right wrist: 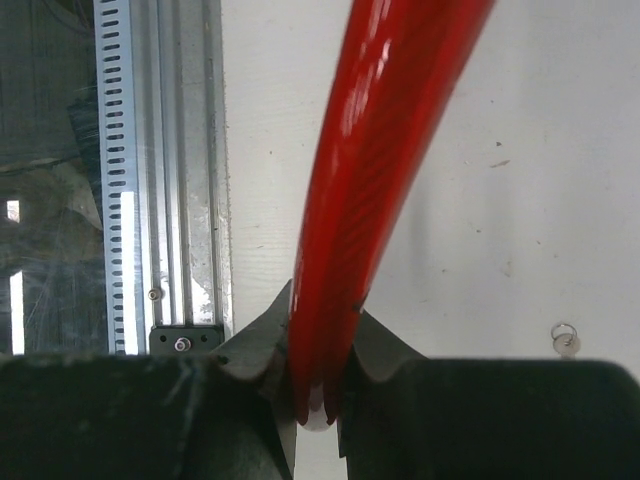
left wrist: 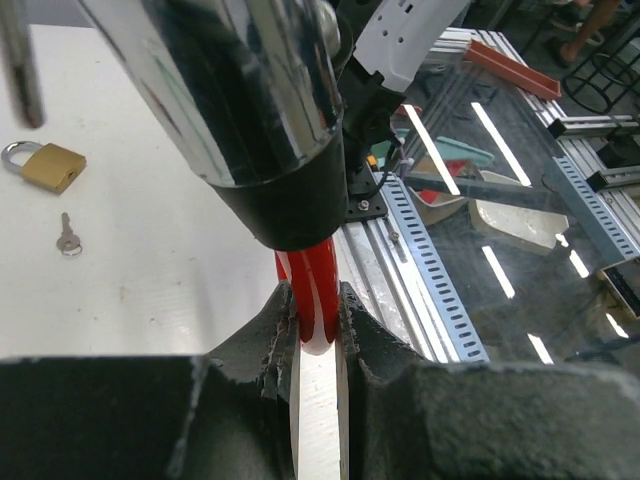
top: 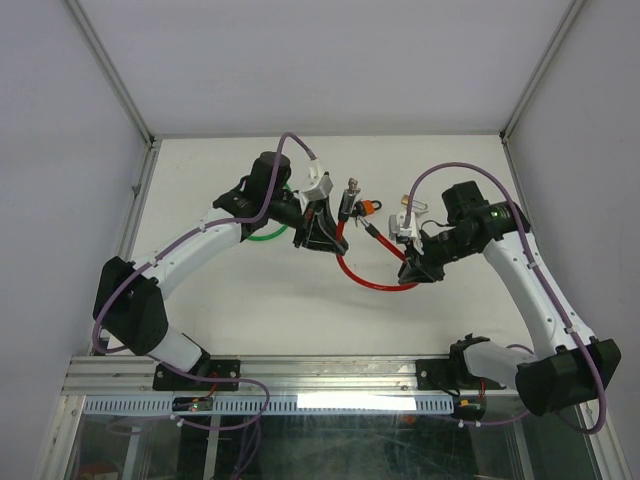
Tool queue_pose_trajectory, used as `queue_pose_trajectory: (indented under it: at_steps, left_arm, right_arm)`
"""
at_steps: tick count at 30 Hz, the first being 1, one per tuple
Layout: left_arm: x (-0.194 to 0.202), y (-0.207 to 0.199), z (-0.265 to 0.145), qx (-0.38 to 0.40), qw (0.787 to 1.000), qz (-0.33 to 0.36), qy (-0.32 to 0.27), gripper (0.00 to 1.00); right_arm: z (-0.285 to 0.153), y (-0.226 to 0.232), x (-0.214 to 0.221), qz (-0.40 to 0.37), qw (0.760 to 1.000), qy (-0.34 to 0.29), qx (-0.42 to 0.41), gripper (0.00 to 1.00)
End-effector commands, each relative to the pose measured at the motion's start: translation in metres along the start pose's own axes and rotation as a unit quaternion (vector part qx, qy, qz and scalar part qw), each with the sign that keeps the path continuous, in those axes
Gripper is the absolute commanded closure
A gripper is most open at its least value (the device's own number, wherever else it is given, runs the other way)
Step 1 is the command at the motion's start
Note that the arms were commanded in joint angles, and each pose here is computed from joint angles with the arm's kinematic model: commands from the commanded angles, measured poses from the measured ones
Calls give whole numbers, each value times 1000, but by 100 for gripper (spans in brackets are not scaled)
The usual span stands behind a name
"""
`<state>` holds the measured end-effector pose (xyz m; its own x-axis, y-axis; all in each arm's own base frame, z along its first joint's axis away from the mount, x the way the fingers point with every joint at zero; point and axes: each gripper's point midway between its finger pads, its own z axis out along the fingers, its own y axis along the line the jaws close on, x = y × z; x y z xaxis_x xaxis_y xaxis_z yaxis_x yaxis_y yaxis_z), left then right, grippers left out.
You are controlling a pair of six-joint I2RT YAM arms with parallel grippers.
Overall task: Lock with the key
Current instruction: Lock the lock.
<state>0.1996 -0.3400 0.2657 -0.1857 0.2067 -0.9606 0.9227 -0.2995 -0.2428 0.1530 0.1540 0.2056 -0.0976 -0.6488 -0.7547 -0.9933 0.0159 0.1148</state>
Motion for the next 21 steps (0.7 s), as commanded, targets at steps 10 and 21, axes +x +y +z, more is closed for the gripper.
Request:
queue_pose_trajectory:
  at_steps: [10, 21]
  left_arm:
    - [-21, -44, -4, 105, 992, 59, -33, 100]
    - [-17, -64, 8, 139, 989, 47, -27, 100]
  right_arm:
    - [4, 7, -9, -32, 999, -3, 5, 100]
    - [5, 1, -22, -44, 999, -8, 3, 100]
